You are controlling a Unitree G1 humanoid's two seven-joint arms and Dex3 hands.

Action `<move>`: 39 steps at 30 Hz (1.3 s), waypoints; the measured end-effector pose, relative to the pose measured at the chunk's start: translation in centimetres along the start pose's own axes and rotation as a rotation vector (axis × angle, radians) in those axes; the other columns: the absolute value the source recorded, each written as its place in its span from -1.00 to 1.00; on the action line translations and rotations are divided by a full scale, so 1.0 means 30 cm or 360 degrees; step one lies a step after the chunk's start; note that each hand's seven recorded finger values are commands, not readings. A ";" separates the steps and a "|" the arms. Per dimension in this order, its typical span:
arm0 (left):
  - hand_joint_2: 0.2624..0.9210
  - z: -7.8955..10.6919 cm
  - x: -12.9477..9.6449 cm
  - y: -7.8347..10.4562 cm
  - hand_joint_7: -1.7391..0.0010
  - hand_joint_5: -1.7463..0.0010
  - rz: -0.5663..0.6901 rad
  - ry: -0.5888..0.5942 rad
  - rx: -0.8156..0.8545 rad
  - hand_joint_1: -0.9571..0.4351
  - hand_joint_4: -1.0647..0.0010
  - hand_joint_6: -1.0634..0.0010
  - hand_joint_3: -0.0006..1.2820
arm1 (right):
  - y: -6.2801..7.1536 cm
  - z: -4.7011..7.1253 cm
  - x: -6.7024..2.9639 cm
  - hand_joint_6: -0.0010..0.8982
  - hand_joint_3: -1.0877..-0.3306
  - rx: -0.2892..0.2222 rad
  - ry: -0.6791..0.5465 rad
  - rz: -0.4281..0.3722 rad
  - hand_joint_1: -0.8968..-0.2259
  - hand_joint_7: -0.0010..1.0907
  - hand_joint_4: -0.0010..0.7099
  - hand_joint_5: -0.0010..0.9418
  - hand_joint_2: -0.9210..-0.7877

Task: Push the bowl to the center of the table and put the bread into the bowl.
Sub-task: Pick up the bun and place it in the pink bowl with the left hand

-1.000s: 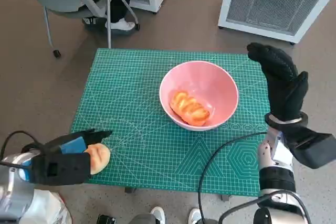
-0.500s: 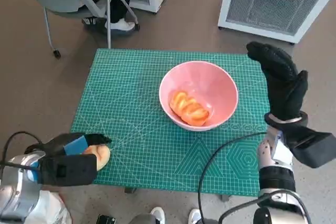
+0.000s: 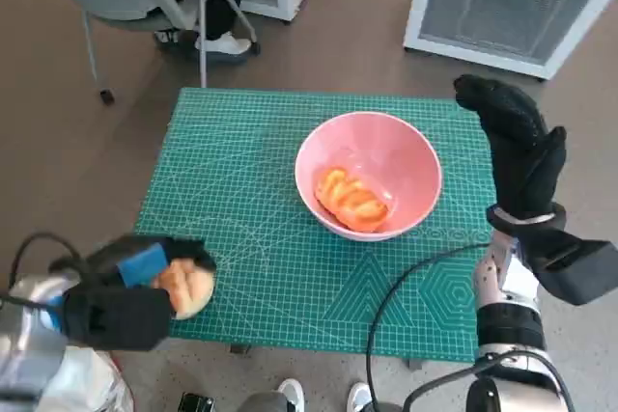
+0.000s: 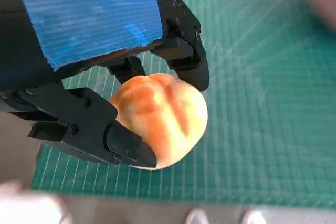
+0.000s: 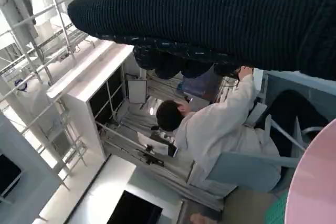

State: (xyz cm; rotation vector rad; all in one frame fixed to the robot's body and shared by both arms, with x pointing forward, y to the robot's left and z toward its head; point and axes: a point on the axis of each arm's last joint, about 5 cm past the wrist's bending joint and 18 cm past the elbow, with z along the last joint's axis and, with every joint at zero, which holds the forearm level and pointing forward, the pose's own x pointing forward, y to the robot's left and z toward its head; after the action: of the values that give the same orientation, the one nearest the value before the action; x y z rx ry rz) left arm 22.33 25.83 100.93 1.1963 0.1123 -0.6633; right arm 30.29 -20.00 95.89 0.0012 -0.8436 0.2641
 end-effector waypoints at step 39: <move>1.00 0.374 0.488 0.303 -0.28 -0.40 0.0606 -0.0711 0.0206 0.37 -0.28 -0.20 -0.89 | 0.010 0.014 0.030 -0.33 -0.09 -0.0018 -0.0088 -0.0015 -0.19 -0.75 0.10 -1.00 -1.00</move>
State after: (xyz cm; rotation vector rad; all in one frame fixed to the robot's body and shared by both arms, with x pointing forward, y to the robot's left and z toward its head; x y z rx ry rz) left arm 36.07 11.63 106.59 1.1251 -0.5283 -0.5902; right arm 30.48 -19.56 96.81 0.0018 -0.8999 0.2516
